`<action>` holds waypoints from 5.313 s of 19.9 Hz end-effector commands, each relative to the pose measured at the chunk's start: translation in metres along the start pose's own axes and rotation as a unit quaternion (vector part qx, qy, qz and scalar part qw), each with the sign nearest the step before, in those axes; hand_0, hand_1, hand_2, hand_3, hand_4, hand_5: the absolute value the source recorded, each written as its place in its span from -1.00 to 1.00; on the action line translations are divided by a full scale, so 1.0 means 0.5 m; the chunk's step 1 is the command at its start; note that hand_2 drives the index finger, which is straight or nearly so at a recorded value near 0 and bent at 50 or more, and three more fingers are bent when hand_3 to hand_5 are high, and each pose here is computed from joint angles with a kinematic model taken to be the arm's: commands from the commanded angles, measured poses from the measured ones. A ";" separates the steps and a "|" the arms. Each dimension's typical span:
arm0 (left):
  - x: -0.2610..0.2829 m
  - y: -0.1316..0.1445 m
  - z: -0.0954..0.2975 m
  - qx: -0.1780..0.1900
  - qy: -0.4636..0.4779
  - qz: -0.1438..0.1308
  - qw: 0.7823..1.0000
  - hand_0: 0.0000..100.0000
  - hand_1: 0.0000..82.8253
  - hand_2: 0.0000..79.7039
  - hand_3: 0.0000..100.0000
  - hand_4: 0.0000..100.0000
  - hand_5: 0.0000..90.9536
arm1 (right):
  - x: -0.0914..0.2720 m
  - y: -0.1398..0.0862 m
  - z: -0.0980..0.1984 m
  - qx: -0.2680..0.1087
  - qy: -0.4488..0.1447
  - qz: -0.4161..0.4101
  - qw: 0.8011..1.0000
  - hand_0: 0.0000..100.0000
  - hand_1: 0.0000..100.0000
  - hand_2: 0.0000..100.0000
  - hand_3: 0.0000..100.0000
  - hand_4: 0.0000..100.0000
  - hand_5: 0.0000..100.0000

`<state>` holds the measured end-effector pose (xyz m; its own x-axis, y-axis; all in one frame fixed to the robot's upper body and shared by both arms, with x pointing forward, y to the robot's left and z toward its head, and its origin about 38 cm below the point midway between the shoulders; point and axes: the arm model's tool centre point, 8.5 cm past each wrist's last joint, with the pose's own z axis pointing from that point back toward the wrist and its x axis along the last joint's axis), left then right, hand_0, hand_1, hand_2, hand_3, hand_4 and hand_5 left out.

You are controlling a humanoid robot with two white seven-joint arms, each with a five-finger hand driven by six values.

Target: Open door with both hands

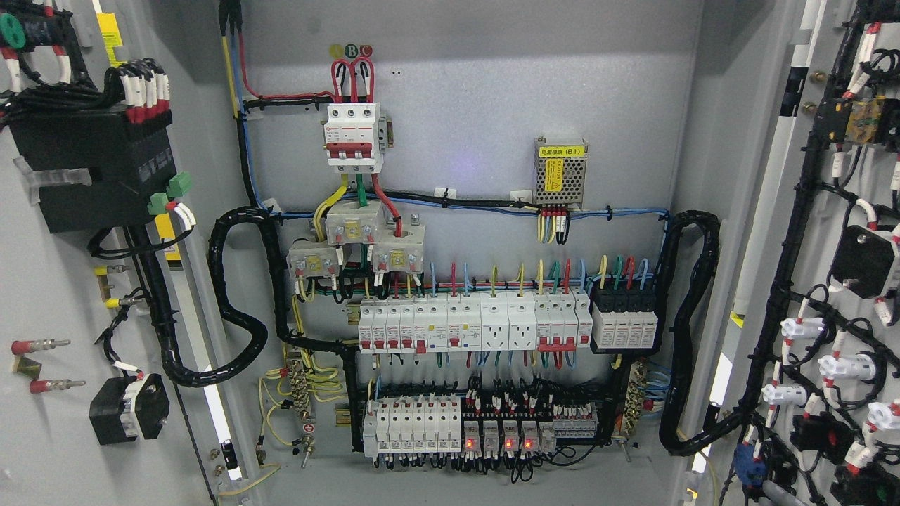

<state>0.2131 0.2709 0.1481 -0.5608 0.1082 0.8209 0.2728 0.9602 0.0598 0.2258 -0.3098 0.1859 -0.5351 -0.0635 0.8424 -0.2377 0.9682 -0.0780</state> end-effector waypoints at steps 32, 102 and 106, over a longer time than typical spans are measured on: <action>0.004 0.306 0.094 0.090 0.115 0.001 0.989 -0.76 0.34 -1.00 -1.00 -1.00 -1.00 | 0.060 -0.114 0.072 -0.116 -0.032 -0.020 0.993 -1.00 0.00 -0.92 -1.00 -1.00 -1.00; -0.046 0.229 0.038 -0.057 0.179 0.127 0.974 -0.76 0.34 -1.00 -1.00 -1.00 -1.00 | -0.077 0.053 0.041 -0.010 0.042 -0.137 0.990 -1.00 0.00 -0.92 -1.00 -1.00 -1.00; -0.140 0.069 0.133 -0.102 0.272 0.148 0.945 -0.76 0.34 -1.00 -1.00 -1.00 -1.00 | -0.126 0.072 0.078 -0.007 0.091 -0.139 0.986 -1.00 0.00 -0.92 -1.00 -1.00 -1.00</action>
<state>0.2373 0.4169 0.1188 -0.1496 0.1553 0.9765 0.3780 0.9216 -0.0886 0.2228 -0.3012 0.1573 -0.4370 -0.2743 0.8566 -0.3176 0.9381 0.1383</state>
